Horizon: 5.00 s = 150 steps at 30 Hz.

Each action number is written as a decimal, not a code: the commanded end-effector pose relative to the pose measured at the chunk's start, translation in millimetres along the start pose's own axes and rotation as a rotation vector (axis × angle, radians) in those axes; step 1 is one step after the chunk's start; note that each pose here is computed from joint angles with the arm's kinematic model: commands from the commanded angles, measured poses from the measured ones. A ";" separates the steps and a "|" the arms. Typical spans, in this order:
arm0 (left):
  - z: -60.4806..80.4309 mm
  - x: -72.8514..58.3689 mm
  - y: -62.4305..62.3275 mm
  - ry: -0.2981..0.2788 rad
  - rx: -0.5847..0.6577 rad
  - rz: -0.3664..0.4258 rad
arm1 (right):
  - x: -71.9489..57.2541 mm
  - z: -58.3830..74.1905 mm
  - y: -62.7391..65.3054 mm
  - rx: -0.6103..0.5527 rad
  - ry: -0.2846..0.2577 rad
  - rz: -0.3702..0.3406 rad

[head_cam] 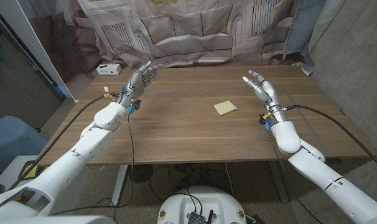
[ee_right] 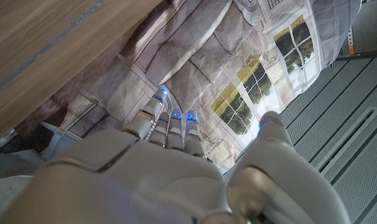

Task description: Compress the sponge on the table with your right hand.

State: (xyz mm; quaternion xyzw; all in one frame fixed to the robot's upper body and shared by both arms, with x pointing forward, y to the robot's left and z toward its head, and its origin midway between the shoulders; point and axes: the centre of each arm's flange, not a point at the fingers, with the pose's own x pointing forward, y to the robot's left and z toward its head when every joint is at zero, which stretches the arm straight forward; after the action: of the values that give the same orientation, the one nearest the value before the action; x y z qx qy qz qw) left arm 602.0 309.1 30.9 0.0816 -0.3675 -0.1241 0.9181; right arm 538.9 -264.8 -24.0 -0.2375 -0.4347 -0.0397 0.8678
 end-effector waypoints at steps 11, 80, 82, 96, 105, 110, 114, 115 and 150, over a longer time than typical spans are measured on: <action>-1.4 -1.1 -10.9 -0.005 0.002 -0.025 | -2.7 17.4 5.8 -0.216 0.003 -0.013; -5.3 0.8 -6.1 -0.004 -0.001 -0.033 | 29.7 32.9 47.4 -0.550 0.103 0.107; -5.0 1.0 -5.5 -0.005 0.000 -0.032 | 30.9 33.1 49.5 -0.564 0.103 0.110; -6.9 0.2 -2.7 0.002 0.003 -0.025 | 35.5 40.6 61.6 -0.703 0.125 0.133; -7.1 0.0 -2.0 0.000 0.003 -0.025 | 35.5 46.5 69.7 -0.786 0.139 0.153; -6.9 0.1 -1.8 -0.001 0.002 -0.027 | 35.7 45.4 72.6 -0.799 0.153 0.165; -7.3 0.2 -2.1 -0.001 0.001 -0.029 | 36.1 44.5 75.4 -0.808 0.161 0.173; -7.5 0.2 -2.1 -0.001 0.001 -0.028 | 36.2 44.2 76.0 -0.810 0.163 0.175; -6.3 2.0 -5.5 -0.001 0.003 -0.032 | 48.6 32.7 95.7 -0.939 0.265 0.287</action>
State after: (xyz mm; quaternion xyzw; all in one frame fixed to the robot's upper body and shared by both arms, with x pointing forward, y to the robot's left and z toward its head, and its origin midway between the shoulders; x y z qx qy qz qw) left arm 606.8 305.0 26.4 0.0884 -0.3681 -0.1389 0.9151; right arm 563.1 -163.9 -4.6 -0.6343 -0.2430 -0.1455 0.7193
